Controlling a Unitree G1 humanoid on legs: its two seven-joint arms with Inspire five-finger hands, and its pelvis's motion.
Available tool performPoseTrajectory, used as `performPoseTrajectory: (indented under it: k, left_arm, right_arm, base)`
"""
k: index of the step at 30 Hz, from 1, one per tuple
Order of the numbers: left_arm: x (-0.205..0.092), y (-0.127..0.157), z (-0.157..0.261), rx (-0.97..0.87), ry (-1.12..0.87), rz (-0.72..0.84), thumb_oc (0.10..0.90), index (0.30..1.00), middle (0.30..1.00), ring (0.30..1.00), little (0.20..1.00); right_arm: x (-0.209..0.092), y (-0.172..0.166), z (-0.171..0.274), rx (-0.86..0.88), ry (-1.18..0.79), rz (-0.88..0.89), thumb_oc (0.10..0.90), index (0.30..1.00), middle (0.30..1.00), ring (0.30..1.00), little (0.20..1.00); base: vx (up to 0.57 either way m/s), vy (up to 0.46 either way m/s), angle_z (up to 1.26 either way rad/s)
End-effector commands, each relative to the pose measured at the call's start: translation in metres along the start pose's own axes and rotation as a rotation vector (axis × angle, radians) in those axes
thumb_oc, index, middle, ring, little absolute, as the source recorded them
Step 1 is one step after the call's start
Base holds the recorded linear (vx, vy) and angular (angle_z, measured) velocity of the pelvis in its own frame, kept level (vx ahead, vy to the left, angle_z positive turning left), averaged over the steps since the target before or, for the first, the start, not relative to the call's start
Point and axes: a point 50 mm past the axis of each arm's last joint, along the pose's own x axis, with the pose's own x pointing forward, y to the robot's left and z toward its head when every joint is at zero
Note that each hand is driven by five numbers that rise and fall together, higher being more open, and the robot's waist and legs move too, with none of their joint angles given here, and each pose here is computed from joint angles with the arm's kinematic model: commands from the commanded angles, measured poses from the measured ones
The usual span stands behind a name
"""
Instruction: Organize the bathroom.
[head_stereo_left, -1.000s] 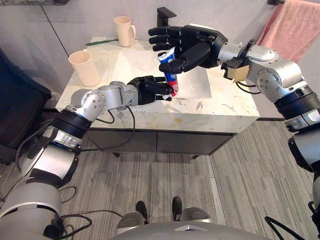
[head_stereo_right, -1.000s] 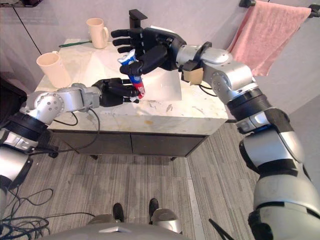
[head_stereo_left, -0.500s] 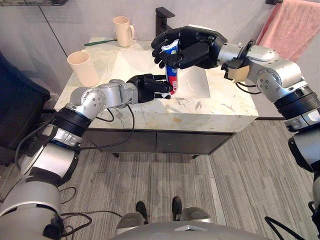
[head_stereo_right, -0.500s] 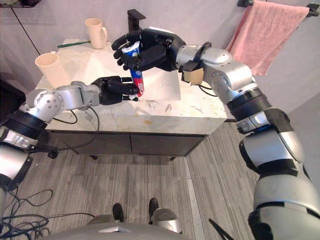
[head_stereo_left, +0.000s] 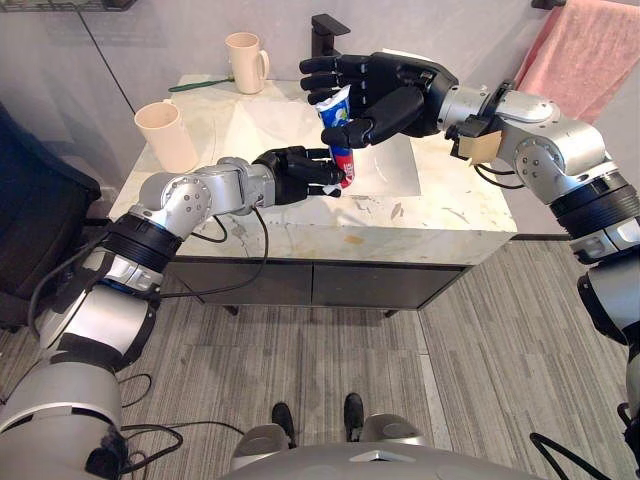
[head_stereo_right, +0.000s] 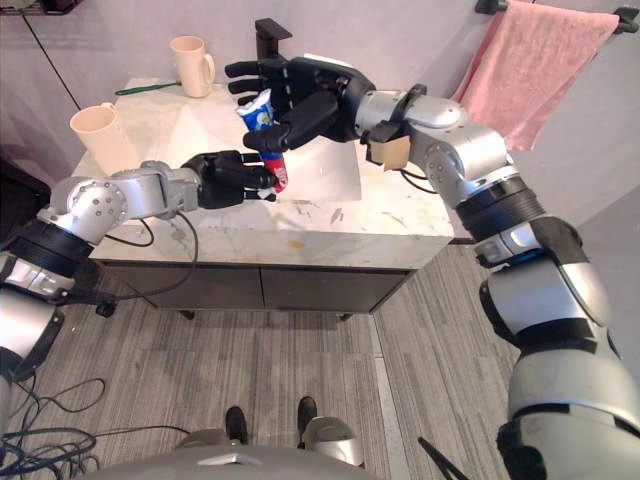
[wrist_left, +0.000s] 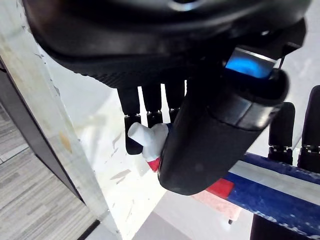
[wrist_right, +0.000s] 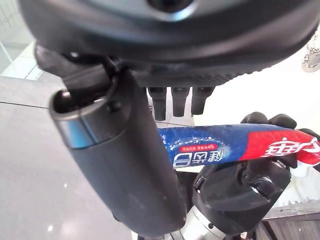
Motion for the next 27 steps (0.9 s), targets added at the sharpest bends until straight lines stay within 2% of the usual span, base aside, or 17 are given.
performPoseTrajectory:
  k: [1,27]
  left_arm:
    - [-0.012,-0.012,0.060,-0.021,-0.246,-0.089,0.400,0.300,0.300,0.300,0.300]
    - [-0.017,-0.001,0.061,-0.009,-0.236,-0.056,0.400,0.300,0.300,0.300,0.300]
  right_arm:
    - [-0.007,-0.014,0.031,-0.061,-0.137,-0.057,0.800,0.900,0.900,0.900,0.900]
    - [-0.019,-0.025,0.039,-0.074,-0.155,-0.115,0.800,0.900,0.900,0.900,0.900]
  base:
    - [0.00,0.000,0.00]
    - [0.00,0.000,0.00]
